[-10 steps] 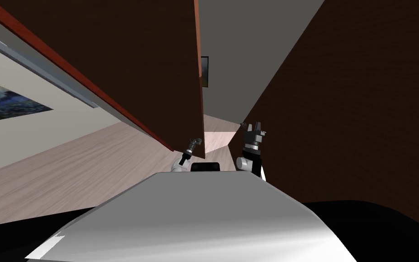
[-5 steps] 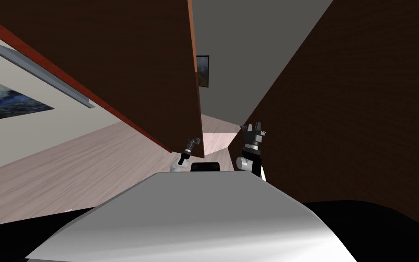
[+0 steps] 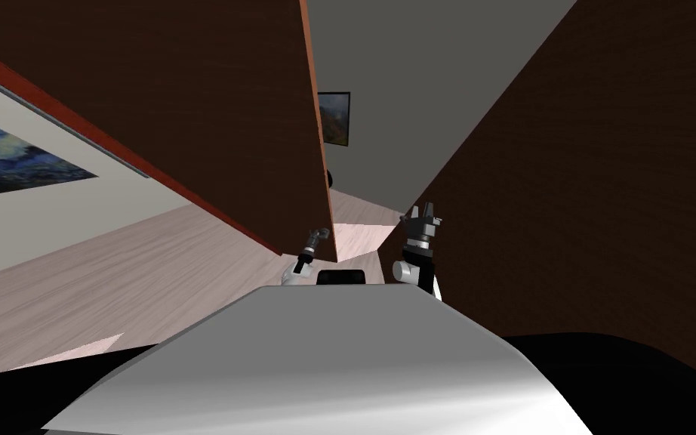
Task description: Push the door open
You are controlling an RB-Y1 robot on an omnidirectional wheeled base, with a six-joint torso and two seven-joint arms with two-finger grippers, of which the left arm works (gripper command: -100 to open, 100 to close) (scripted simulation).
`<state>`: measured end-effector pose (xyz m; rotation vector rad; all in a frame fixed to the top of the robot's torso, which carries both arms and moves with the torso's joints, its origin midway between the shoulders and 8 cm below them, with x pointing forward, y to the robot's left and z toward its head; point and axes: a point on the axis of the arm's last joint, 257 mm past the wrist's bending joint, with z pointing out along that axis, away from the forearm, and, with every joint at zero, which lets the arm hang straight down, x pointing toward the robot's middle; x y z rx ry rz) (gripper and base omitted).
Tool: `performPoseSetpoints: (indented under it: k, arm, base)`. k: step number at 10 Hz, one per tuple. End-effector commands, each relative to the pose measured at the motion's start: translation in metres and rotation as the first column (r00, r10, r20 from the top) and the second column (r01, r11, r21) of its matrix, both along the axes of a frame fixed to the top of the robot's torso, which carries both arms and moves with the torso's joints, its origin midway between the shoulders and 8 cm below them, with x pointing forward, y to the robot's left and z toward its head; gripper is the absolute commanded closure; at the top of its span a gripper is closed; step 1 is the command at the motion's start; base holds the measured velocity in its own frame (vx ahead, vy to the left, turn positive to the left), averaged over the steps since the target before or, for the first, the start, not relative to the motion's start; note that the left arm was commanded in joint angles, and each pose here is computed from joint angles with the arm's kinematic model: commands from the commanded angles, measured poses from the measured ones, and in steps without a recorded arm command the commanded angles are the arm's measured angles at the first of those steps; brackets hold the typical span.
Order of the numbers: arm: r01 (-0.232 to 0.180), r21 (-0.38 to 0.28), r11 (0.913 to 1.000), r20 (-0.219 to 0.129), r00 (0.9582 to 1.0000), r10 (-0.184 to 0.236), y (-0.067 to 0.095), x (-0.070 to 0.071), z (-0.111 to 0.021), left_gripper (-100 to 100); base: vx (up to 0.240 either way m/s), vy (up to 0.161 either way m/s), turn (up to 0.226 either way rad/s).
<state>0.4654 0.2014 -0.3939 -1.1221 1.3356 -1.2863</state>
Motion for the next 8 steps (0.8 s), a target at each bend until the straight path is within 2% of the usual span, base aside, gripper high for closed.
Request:
performPoseSetpoints:
  k: [1,8]
  arm:
    - [-0.033,-0.001,0.9995,0.015,0.9993,0.033,0.013,0.006,0.004,100]
    - [-0.118,-0.027,0.9926,0.008,0.9929,0.119,0.031,0.009,0.003,100]
  base:
    - [0.161,-0.103,0.047]
    - [0.149,-0.109,0.059]
